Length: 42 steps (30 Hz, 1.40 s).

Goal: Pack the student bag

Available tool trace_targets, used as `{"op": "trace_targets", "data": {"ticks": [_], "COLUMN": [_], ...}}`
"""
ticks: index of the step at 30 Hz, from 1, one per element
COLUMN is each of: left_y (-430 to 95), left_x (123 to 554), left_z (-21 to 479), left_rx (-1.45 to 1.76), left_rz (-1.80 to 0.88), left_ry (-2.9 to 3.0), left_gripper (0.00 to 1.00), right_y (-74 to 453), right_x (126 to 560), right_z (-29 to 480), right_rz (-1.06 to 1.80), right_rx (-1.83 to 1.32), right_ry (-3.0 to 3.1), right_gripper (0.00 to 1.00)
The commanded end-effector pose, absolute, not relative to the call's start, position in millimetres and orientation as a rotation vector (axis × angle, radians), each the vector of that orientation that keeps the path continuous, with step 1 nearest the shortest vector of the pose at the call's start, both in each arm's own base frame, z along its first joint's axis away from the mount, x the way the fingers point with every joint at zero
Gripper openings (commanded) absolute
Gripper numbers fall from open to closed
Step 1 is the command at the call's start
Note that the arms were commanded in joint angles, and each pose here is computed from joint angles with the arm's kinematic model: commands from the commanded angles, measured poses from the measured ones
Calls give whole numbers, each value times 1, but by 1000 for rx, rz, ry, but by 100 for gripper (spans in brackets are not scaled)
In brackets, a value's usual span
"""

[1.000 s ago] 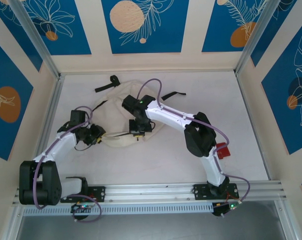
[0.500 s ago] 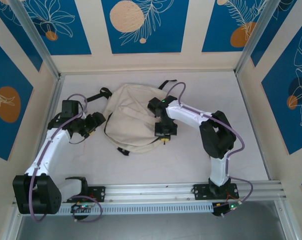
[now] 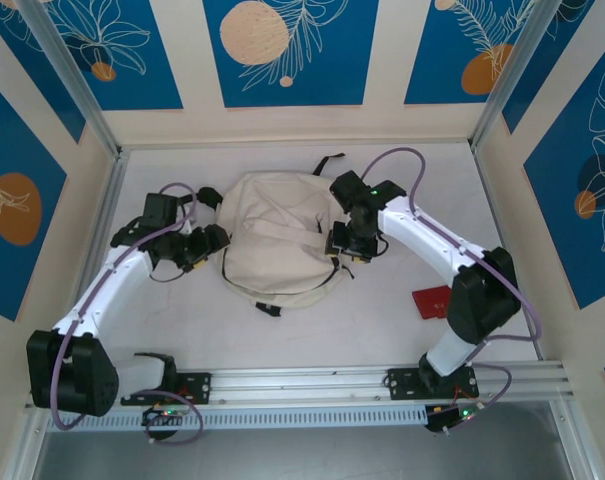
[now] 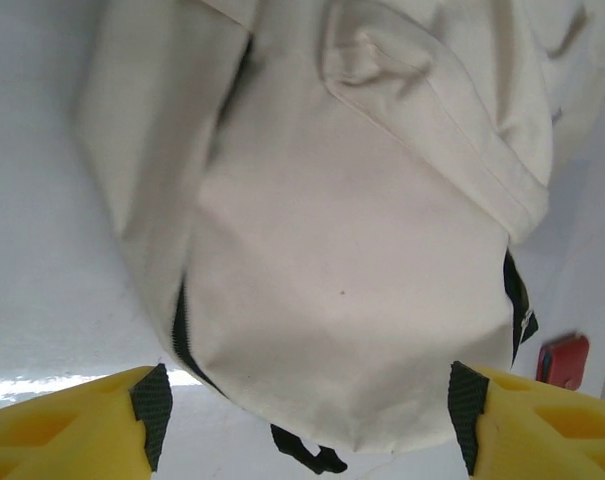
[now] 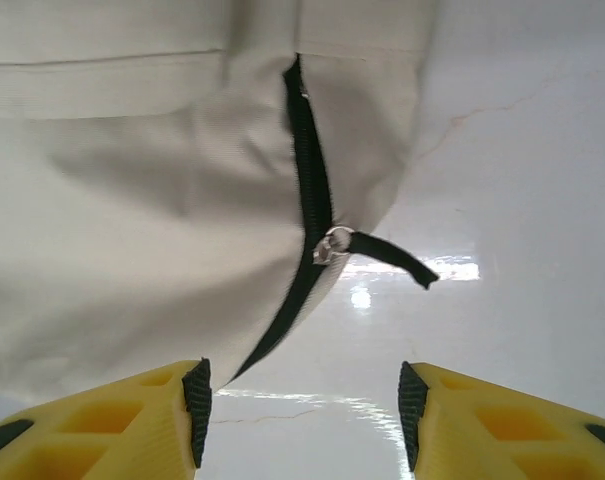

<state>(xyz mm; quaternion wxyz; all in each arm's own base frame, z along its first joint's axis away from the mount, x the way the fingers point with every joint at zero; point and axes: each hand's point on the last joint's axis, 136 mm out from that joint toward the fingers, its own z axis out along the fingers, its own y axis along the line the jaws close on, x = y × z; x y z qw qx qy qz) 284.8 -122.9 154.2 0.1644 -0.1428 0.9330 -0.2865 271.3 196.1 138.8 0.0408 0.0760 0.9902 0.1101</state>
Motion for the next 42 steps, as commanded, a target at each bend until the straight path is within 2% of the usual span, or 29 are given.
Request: {"op": "trace_targets", "data": {"ticks": [1,4,12,21,30,36,42], "left_y": [-155,-191,-275,-337,-357,-359,-355], "left_x": [289,284,264,247,242,239,232], "left_z": [173,177,166,133,99,79,58], "left_rx": [-176,13,490,733,840,848,823], "left_rz": [-834,-845,-775,-835,-785,-751,-742], "left_ry": [2623,2610,2532,2523,2555,2573,2617], "left_gripper": [72,68,67,66,65,56,37], "right_y": [192,184,174,178,178,191,192], "right_x": [266,262,265,264,250,263,279], "right_z": [126,115,97,84,66,70,77], "right_rz": [345,378,665,820,932,1104,1118], "right_rx": [317,444,808,880,1179,1249,1251], "right_ry": [3063,3063,2955,2981,2918,2806,2731], "right_gripper": [55,55,62,59,75,75,72]}}
